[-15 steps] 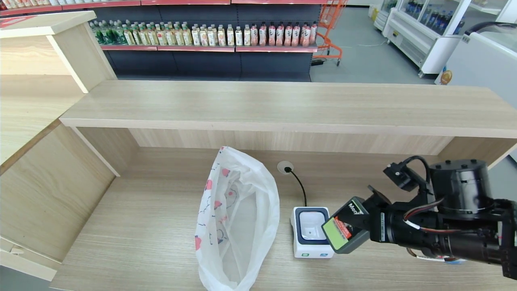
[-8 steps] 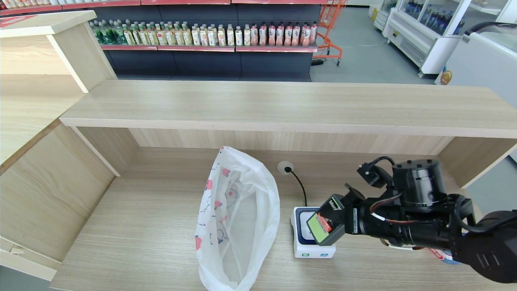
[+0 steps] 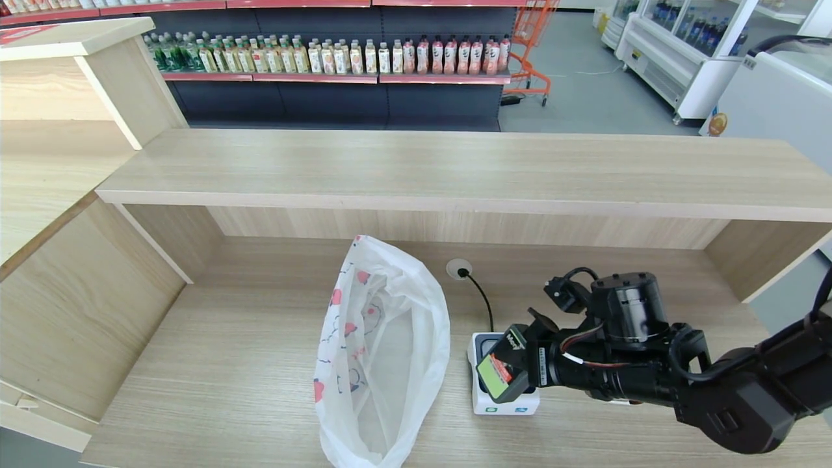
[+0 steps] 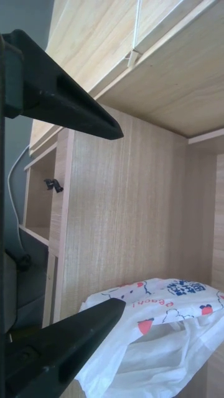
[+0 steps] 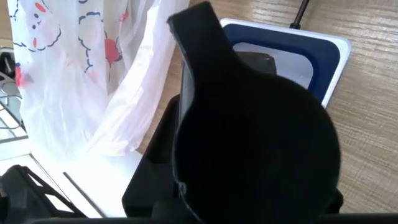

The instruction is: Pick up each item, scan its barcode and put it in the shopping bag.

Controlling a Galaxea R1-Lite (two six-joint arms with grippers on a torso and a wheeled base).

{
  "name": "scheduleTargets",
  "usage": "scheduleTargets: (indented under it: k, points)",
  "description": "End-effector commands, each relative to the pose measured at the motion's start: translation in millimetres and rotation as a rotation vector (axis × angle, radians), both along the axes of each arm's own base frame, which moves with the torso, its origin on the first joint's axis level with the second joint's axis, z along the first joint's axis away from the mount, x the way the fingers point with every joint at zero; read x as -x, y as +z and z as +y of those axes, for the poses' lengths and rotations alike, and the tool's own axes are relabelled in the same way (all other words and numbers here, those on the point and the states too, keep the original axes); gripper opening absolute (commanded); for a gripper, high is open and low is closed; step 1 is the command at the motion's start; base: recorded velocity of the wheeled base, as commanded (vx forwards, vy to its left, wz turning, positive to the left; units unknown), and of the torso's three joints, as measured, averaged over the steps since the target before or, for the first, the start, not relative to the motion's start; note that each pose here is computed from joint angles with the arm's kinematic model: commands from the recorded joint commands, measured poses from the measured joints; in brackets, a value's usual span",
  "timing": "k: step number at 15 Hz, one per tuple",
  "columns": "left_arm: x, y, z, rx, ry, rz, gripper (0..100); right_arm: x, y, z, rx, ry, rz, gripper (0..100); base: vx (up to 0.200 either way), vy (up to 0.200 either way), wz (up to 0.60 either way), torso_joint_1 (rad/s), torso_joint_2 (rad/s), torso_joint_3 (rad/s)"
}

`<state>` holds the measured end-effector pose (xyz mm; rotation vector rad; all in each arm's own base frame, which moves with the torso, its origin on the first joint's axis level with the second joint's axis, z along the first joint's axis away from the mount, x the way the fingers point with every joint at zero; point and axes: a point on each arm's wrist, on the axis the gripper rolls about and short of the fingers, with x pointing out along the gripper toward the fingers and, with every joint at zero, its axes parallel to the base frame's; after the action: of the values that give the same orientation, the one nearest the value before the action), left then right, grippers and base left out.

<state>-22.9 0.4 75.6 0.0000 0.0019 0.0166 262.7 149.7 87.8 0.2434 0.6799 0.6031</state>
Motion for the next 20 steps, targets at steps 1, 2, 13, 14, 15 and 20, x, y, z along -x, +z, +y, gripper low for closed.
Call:
scheduleTargets:
  k: [1,2,13,14,15,20]
  points:
    - [0.0,0.0,0.0,0.0,0.0,0.0,100,-3.9,-5.2,2.2,0.008,-0.002,0.014,0,0.0,0.0,0.0,0.0,0.0,0.0]
    - [0.0,0.0,0.0,0.0,0.0,0.0,100,-4.5,-4.4,2.5,0.005,-0.002,0.01,0,0.0,0.0,0.0,0.0,0.0,0.0]
    - [0.0,0.0,0.0,0.0,0.0,0.0,100,59.7,110.8,-41.7,-0.084,-0.012,-0.227,0,0.0,0.0,0.0,0.0,0.0,0.0]
    - [0.0,0.0,0.0,0.0,0.0,0.0,100,74.9,116.4,-52.4,-0.01,0.011,-0.273,0,0.0,0.0,0.0,0.0,0.0,0.0]
    - [0.0,0.0,0.0,0.0,0.0,0.0,100,80.1,116.2,-59.1,0.04,0.018,-0.296,0,0.0,0.0,0.0,0.0,0.0,0.0]
    - [0.0,0.0,0.0,0.0,0.0,0.0,100,110.4,102.3,-87.2,0.258,-0.003,-0.388,0,0.0,0.0,0.0,0.0,0.0,0.0]
